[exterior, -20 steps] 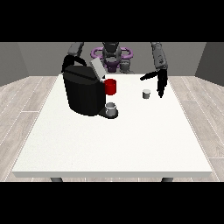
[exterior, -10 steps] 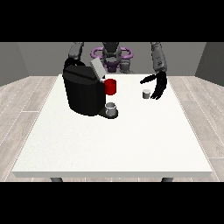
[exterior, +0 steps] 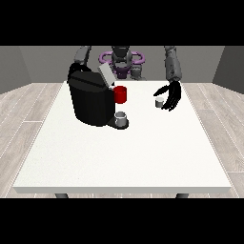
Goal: Insert the coffee pod into the coffee machine and close the lid
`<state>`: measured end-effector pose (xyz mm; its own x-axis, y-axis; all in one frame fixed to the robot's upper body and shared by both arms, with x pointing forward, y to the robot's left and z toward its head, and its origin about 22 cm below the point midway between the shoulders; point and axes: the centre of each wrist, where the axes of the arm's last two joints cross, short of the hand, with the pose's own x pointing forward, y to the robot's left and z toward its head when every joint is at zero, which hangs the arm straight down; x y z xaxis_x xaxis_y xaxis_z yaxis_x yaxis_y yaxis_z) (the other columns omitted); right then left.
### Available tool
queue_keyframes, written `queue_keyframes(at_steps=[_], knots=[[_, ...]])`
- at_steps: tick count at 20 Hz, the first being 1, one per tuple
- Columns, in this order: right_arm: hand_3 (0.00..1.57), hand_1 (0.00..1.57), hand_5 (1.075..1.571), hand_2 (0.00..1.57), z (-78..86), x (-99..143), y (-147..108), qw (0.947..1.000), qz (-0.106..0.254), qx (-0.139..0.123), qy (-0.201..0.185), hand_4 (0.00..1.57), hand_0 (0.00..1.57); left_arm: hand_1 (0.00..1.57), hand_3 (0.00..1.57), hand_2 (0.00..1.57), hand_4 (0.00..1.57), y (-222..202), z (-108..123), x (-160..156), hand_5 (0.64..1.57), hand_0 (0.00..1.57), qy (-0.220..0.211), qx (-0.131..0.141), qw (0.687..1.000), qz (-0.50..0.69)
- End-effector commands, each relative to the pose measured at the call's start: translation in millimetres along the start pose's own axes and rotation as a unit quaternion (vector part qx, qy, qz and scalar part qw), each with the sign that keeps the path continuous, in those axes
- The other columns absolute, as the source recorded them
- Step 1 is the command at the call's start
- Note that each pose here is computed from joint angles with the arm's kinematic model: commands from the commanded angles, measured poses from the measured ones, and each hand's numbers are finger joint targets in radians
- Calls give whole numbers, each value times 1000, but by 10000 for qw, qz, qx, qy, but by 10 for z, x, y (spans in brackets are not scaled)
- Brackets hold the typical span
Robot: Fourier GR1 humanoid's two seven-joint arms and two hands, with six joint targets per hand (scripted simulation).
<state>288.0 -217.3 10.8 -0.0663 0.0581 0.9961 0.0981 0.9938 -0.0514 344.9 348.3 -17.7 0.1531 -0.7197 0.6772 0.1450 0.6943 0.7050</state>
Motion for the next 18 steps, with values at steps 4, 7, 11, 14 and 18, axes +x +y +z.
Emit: queue_keyframes(at_steps=[4, 7, 11, 14, 18], knots=[[0, 0, 1571, 0, -76, 59, -104, 9998, -121, -93, 92, 524, 0, 719, 649, 864, 229, -46, -50, -2, 1571, 719, -251, 319, 9987, -318], [0, 0, 1571, 0, 4, 31, -34, 9999, -128, -5, 60, 500, 0, 837, 737, 974, 391, -114, -57, -36, 1571, 837, -196, 529, 9977, -388], [0, 0, 1571, 0, -20, 126, 56, 9995, -204, 233, -50, 510, 0, 971, 863, 1086, 323, -59, -99, 6, 1571, 971, -334, 726, 9929, -880], [0, 0, 1571, 0, 4, -188, -92, 9995, -273, -135, 102, 487, 0, 899, 776, 1011, 309, 34, -126, 74, 1571, 899, -187, 248, 9918, -1239], [0, 0, 1571, 0, -101, -49, -15, 9997, -204, -144, 33, 398, 0, 1174, 1183, 1286, 412, 114, -179, 118, 1571, 1174, -469, 380, 9912, -1175]])
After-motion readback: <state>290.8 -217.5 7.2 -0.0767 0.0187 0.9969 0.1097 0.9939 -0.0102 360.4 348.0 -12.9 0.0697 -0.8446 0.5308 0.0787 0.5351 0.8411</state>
